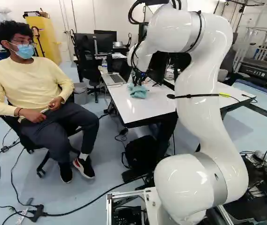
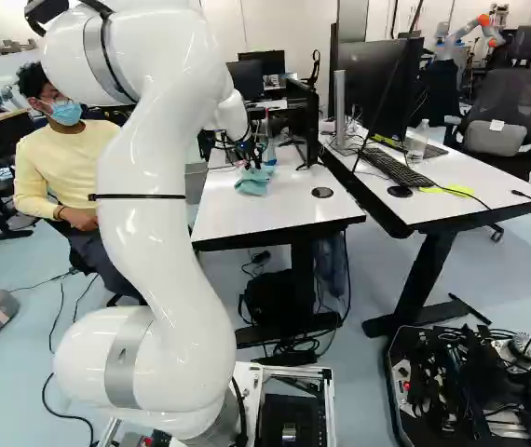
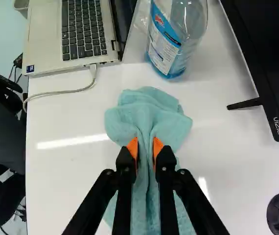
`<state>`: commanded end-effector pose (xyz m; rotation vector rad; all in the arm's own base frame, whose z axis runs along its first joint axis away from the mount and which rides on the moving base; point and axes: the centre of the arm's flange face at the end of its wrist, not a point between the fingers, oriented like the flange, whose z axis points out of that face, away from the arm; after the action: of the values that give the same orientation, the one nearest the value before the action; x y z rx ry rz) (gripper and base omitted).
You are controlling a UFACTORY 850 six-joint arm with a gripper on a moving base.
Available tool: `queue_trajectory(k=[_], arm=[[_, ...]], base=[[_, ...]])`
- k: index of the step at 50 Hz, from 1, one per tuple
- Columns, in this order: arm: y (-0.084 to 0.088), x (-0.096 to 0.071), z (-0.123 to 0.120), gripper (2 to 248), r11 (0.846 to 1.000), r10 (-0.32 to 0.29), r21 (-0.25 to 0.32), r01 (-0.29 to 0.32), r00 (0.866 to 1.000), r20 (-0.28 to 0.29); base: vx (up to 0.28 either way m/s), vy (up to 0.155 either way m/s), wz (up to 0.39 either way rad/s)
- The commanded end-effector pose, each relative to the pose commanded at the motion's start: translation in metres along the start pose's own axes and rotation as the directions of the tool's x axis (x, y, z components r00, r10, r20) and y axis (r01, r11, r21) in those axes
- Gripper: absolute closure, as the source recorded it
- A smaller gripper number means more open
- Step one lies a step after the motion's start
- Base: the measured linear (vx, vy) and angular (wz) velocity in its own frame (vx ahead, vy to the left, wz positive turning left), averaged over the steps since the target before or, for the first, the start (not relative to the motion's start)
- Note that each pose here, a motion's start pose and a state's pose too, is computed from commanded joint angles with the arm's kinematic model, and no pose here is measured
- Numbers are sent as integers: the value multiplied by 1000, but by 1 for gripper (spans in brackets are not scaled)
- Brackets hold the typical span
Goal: Clean the table with the green towel
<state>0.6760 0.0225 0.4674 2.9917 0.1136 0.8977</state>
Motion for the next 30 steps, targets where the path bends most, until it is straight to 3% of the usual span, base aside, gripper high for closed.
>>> queue_trajectory(k=[30], arm=[[-24,-29,-70,194,999,-31,20,32,999,-18]], base=[[0,0,0]])
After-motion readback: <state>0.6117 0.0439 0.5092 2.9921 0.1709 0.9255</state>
